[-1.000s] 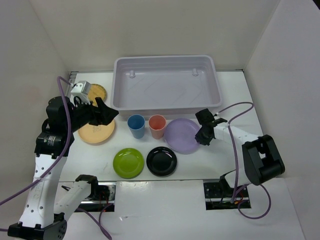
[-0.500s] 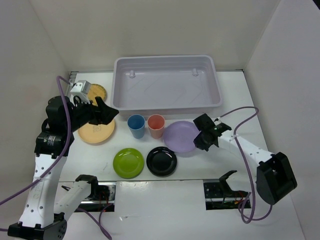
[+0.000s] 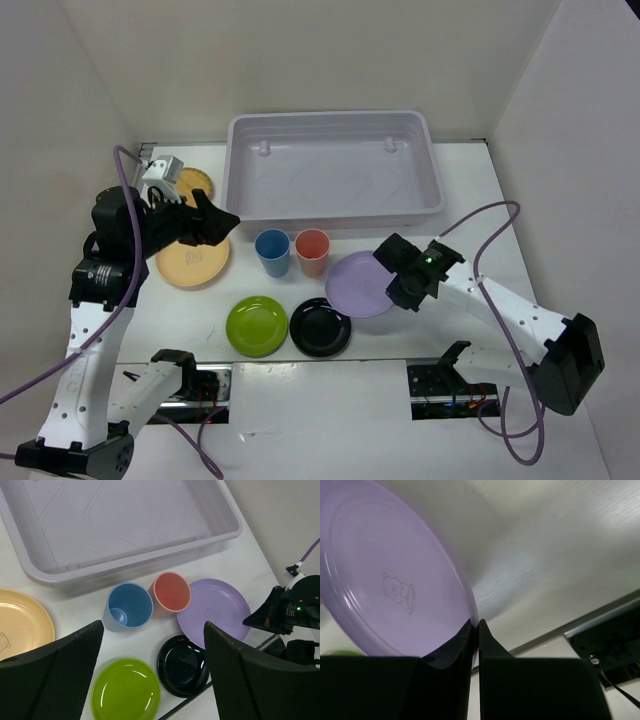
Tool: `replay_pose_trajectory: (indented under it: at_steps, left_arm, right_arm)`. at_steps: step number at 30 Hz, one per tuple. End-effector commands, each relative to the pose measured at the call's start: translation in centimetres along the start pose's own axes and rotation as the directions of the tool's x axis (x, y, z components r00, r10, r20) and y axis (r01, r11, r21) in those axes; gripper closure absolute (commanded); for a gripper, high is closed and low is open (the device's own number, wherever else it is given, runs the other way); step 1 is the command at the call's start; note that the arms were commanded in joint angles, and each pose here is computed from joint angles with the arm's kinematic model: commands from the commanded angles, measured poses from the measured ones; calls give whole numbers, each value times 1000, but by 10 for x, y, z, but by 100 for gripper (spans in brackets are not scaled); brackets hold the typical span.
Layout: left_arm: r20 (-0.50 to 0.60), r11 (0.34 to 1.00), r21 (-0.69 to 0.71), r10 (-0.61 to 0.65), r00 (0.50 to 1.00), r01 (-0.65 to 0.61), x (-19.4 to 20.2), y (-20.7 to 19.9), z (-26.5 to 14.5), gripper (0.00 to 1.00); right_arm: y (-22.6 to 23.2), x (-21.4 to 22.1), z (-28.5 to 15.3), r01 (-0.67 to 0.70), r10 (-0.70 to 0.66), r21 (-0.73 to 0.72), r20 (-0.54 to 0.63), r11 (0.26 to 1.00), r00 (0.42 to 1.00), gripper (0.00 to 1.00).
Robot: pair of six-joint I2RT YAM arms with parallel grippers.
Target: Place the mixed dishes into the plastic bin
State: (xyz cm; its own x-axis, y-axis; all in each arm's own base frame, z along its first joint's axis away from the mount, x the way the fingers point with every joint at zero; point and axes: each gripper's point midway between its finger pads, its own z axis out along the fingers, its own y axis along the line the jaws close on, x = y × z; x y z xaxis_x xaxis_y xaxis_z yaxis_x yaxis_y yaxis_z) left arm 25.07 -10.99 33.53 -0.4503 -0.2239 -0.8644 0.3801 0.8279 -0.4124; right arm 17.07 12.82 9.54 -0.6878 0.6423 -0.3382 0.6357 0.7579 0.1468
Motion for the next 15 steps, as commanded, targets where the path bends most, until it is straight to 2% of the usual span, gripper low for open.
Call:
replay_pose_trajectory:
  at_steps: [1,4,8,15]
  left_arm:
    - [57,996,70,45,997,-49,-20,-18,-4,12]
    - [46,996,77,42,998,-45,-16,-17,-3,12]
    - [54,996,79,46,997,-50,-18,-18,-3,12]
    - [43,996,86,33,999,-36,-17,-18,-1,12]
  right_arm:
    - [-12,-16,-27,-51,52,-7,54,999,997,100]
    - [-20,-19,-40,-48,47,4,53,999,997,100]
    - [-18,-15,-55,-25,26,-71,12,997,1000,100]
    - [-5,-31,-103,-89,98,-281,18,956,995,100]
